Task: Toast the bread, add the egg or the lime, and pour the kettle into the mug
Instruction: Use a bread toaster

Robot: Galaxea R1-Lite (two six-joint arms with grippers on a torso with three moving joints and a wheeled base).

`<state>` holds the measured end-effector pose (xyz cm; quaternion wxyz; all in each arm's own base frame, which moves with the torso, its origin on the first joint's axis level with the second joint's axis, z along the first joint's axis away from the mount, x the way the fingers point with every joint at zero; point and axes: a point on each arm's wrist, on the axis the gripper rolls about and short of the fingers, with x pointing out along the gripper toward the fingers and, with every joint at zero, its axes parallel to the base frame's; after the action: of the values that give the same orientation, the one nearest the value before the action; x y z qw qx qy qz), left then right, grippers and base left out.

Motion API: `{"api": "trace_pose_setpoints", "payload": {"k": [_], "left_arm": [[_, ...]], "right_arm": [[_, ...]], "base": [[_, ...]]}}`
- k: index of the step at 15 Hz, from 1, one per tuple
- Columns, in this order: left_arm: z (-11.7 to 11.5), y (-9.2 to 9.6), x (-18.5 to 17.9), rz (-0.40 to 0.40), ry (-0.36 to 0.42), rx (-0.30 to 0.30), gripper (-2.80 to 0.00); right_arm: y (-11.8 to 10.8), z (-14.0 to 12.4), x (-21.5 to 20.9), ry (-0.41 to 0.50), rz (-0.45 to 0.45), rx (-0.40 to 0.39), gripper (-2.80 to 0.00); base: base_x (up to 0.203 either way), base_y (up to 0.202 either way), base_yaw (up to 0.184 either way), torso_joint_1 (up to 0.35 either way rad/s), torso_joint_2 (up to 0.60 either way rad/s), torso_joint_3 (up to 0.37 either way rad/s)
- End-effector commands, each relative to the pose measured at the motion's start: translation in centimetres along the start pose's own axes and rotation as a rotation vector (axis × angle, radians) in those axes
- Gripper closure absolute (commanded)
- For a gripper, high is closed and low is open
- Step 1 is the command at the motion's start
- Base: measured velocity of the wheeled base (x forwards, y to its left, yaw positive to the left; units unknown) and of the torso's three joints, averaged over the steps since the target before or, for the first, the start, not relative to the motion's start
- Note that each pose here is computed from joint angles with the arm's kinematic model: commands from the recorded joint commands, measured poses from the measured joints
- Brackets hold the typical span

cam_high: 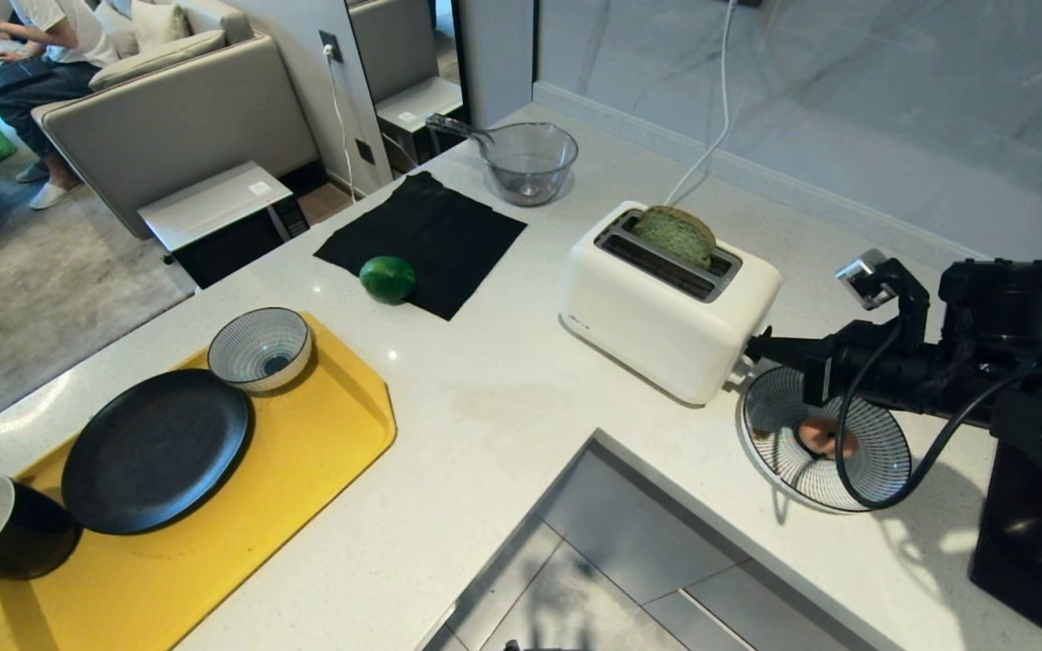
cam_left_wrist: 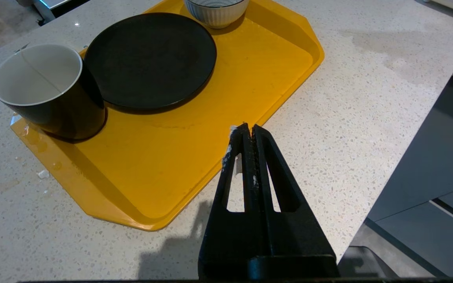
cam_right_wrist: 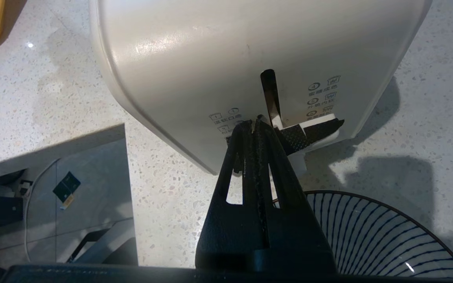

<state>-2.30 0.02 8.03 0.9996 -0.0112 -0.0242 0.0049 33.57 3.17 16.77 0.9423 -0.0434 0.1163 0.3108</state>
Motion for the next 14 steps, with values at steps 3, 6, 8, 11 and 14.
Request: {"api": "trace_pose_setpoints", "payload": {"k": [3,6,8,11,14], "left_arm": [[-0.47,0.01,0.10,0.001,0.015,-0.001,0.00],[-0.47,0.01,0.10,0.001,0.015,-0.001,0.00],[-0.47,0.01,0.10,0.001,0.015,-0.001,0.00],[-0.47,0.01,0.10,0.001,0.015,-0.001,0.00],[-0.47,0.01,0.10,0.001,0.015,-0.001,0.00]], "right_arm": [[-0.15,-0.65,0.47,0.016,0.003,0.007,0.00],[-0.20,-0.51,0.51,0.012,0.003,0.004,0.00],[-0.20,-0.49,0.50,0.011,0.003,0.003,0.00],[-0.22,-0.47,0.53,0.009,0.002,0.003,0.00],[-0.22,-0.41,0.50,-0.007,-0.002,-0.008,0.00]], "base": [[0.000,0.000,0.000,0.000,0.00,0.000],[0.000,0.000,0.000,0.000,0.00,0.000],[0.000,0.000,0.000,0.000,0.00,0.000],[0.000,0.000,0.000,0.000,0.00,0.000],[0.000,0.000,0.000,0.000,0.00,0.000]]}}
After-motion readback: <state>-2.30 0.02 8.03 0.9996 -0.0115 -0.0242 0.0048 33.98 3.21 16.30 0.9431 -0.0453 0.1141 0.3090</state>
